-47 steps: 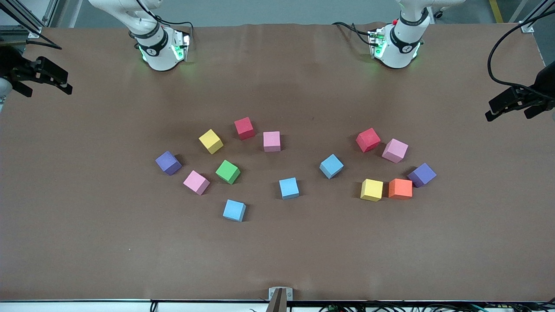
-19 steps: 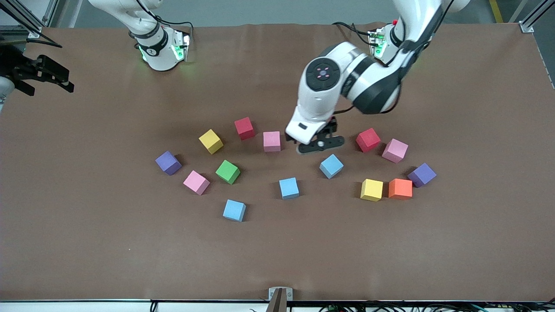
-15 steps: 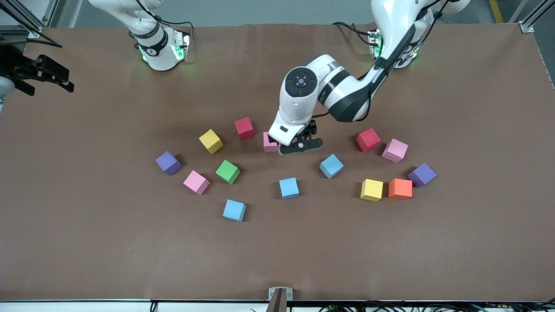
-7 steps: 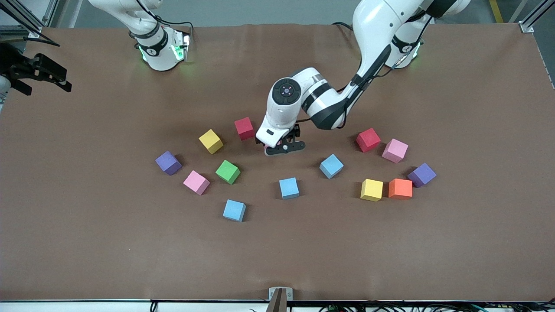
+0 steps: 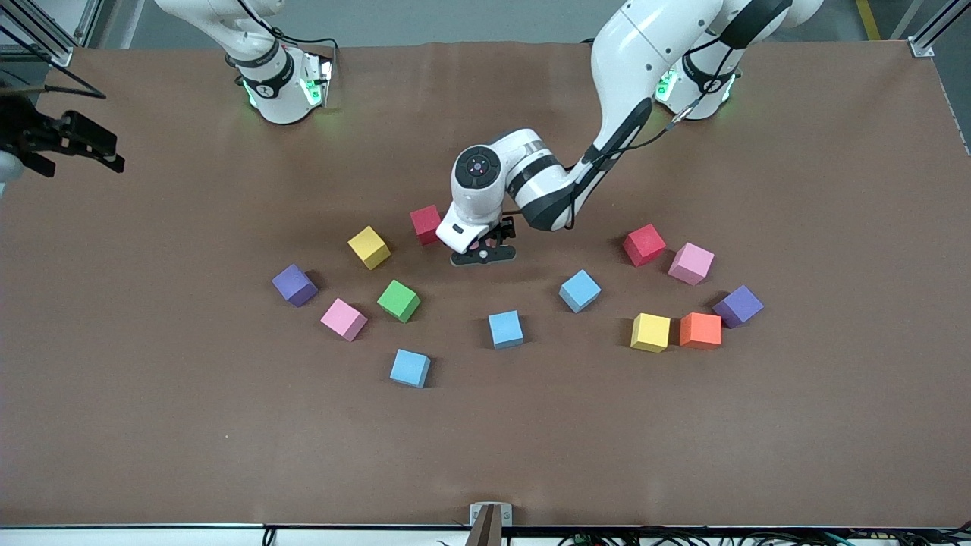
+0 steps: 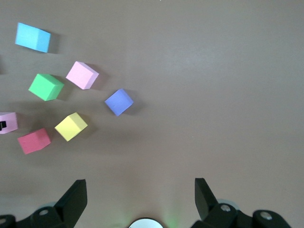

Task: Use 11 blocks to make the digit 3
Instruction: 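Lower the left gripper and grasp the pale pink cube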

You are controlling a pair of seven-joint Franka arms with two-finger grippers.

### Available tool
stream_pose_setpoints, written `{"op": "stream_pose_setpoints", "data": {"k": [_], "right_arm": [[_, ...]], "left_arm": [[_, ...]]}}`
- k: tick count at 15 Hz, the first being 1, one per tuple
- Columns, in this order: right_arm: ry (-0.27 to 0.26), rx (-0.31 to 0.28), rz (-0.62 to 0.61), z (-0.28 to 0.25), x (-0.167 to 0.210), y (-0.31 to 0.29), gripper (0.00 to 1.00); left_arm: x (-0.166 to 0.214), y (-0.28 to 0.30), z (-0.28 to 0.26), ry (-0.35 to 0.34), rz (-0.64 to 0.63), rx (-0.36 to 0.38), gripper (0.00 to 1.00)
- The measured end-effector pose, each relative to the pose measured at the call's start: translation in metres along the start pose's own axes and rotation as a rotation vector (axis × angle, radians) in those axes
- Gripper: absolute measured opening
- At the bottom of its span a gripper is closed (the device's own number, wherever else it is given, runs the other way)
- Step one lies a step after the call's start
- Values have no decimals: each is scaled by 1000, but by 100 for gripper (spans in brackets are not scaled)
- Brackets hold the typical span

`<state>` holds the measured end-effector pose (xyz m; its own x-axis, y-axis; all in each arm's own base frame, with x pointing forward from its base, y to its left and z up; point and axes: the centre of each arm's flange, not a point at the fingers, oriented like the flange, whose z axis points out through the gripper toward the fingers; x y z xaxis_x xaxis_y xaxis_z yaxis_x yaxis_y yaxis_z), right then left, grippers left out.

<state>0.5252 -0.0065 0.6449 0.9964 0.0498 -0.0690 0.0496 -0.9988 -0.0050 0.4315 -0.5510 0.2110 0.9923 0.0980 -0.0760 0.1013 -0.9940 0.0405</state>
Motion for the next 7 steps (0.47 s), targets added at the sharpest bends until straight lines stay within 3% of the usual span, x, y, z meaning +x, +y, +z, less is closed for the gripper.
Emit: {"op": "stream_pose_setpoints", "data": {"k": [2, 5, 7], "right_arm": [[18, -5, 10, 11, 15, 7, 100], [36, -13, 19, 29, 36, 17, 100], [37, -32, 19, 43, 49, 20, 100]], "left_arm": [[1, 3, 2, 16, 4, -28, 95], [3, 4, 3, 22, 3, -41, 66], [2, 5, 2, 23, 4, -42, 60]]}}
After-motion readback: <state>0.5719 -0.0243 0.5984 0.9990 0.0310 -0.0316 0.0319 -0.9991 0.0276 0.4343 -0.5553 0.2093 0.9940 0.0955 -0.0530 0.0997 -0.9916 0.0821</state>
